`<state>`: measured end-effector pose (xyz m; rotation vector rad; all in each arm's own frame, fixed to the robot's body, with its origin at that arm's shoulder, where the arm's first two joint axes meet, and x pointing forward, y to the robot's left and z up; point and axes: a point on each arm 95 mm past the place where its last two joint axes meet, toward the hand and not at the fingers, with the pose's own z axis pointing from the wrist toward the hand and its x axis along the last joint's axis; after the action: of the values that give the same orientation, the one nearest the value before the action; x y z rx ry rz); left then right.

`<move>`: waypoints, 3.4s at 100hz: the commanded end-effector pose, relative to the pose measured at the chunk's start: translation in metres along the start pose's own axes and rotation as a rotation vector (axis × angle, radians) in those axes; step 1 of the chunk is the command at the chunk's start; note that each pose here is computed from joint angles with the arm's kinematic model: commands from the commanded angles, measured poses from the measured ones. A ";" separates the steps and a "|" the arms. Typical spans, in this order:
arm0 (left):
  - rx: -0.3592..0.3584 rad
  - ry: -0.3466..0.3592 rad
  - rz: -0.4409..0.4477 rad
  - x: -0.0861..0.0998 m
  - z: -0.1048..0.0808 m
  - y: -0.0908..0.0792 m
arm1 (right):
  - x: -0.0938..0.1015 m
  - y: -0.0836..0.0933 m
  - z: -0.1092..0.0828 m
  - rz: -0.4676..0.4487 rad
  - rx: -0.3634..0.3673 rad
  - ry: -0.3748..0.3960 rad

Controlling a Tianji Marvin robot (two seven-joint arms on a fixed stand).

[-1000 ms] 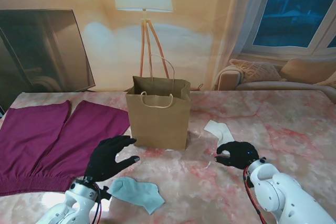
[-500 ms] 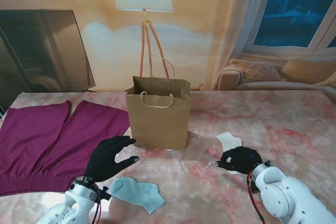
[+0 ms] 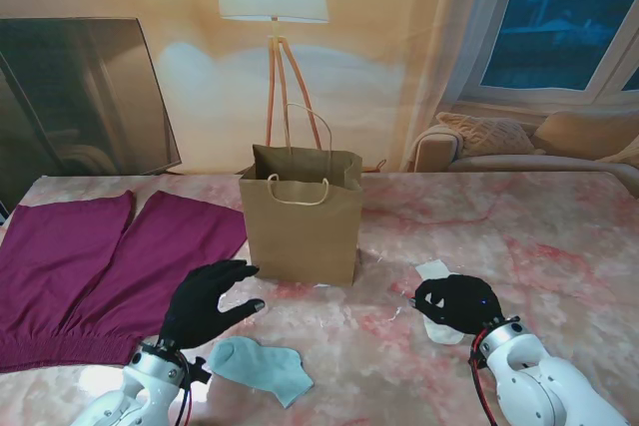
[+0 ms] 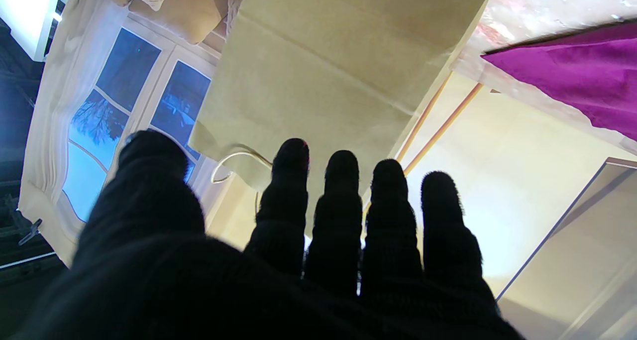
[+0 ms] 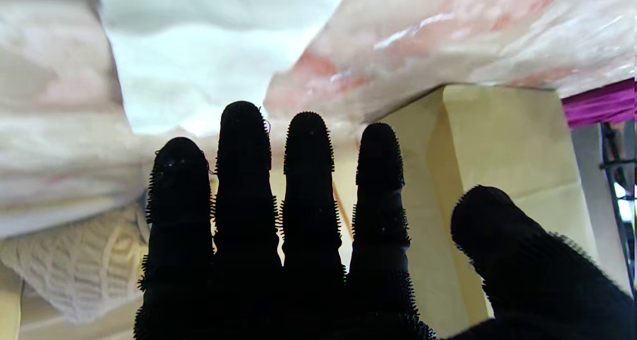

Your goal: Fold the socks and the shorts into the kraft paper bag

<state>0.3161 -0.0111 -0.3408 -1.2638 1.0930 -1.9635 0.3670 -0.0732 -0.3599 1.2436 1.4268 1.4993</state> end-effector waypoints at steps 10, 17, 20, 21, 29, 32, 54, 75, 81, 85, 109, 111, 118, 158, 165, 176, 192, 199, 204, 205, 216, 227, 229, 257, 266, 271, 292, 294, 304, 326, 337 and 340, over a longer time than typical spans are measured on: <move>0.004 0.001 -0.009 0.003 -0.003 0.002 | 0.006 0.005 0.024 -0.066 -0.023 -0.039; 0.005 0.001 -0.006 0.003 -0.004 0.001 | 0.004 0.005 0.034 -0.099 -0.024 -0.063; 0.006 0.002 -0.005 0.003 -0.005 0.001 | 0.003 0.005 0.037 -0.110 -0.020 -0.074; 0.006 0.002 -0.005 0.003 -0.005 0.001 | 0.003 0.004 0.038 -0.113 -0.018 -0.078; 0.009 0.002 -0.004 0.003 -0.006 -0.001 | 0.001 0.002 0.047 -0.124 0.000 -0.103; 0.010 0.001 -0.003 0.003 -0.006 -0.002 | 0.000 0.001 0.050 -0.128 0.007 -0.109; 0.008 -0.005 -0.004 0.002 -0.007 -0.003 | -0.003 -0.005 0.069 -0.175 0.020 -0.151; 0.006 -0.004 -0.004 0.002 -0.007 -0.003 | -0.004 -0.006 0.083 -0.208 0.030 -0.185; 0.006 -0.004 -0.003 0.002 -0.007 -0.003 | -0.005 -0.006 0.085 -0.220 0.039 -0.199; 0.007 -0.004 -0.003 0.002 -0.007 -0.004 | -0.005 -0.006 0.087 -0.228 0.050 -0.208; 0.006 -0.003 -0.004 0.002 -0.006 -0.004 | -0.010 -0.009 0.097 -0.266 0.098 -0.232; 0.006 -0.003 -0.004 0.002 -0.006 -0.004 | -0.011 -0.009 0.098 -0.271 0.097 -0.234; 0.003 -0.003 -0.007 0.002 -0.005 -0.003 | -0.012 -0.009 0.100 -0.290 0.096 -0.239; 0.010 -0.004 -0.012 0.002 -0.005 -0.003 | -0.018 -0.018 0.111 -0.305 0.178 -0.271; 0.009 -0.006 -0.011 0.002 -0.005 -0.002 | -0.018 -0.021 0.112 -0.315 0.194 -0.274; 0.010 -0.009 -0.011 0.001 -0.006 -0.003 | -0.019 -0.027 0.112 -0.314 0.205 -0.281; 0.009 -0.010 -0.009 0.000 -0.007 -0.003 | -0.021 -0.031 0.111 -0.328 0.205 -0.301; 0.011 -0.010 -0.008 0.000 -0.007 -0.003 | -0.023 -0.033 0.110 -0.336 0.190 -0.308; 0.012 -0.011 -0.010 0.000 -0.007 -0.003 | -0.024 -0.034 0.109 -0.338 0.185 -0.310; 0.012 -0.011 -0.010 0.000 -0.007 -0.003 | -0.025 -0.034 0.109 -0.338 0.185 -0.311; 0.010 -0.011 -0.012 0.000 -0.007 -0.002 | -0.028 -0.036 0.105 -0.339 0.181 -0.311; 0.012 -0.010 -0.014 0.000 -0.006 -0.002 | -0.030 -0.036 0.101 -0.340 0.174 -0.293; 0.013 -0.010 -0.015 0.001 -0.006 -0.002 | -0.030 -0.036 0.100 -0.339 0.171 -0.289; 0.013 -0.010 -0.017 0.001 -0.006 -0.001 | -0.024 -0.015 0.096 -0.273 0.081 -0.242; 0.011 -0.011 -0.018 0.001 -0.006 0.000 | -0.021 -0.005 0.096 -0.276 0.021 -0.230; 0.011 -0.011 -0.019 0.000 -0.006 0.000 | -0.019 0.001 0.096 -0.284 -0.022 -0.224; 0.012 -0.013 -0.021 0.000 -0.006 0.000 | -0.010 0.021 0.096 -0.315 -0.156 -0.180; 0.011 -0.013 -0.021 0.000 -0.006 0.000 | -0.009 0.023 0.096 -0.316 -0.167 -0.178; 0.013 -0.013 -0.022 0.000 -0.006 0.000 | -0.005 0.033 0.094 -0.321 -0.205 -0.168; 0.014 -0.012 -0.022 -0.001 -0.006 -0.001 | 0.004 0.049 0.083 -0.353 -0.191 -0.113; 0.013 -0.011 -0.023 -0.001 -0.005 -0.001 | 0.009 0.047 0.073 -0.383 -0.164 -0.080; 0.011 -0.010 -0.022 -0.001 -0.005 -0.001 | 0.010 0.045 0.070 -0.392 -0.162 -0.069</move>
<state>0.3117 -0.0069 -0.3422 -1.2797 1.0688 -1.9667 0.4464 -0.0503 -0.3078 0.8623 1.3470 1.2555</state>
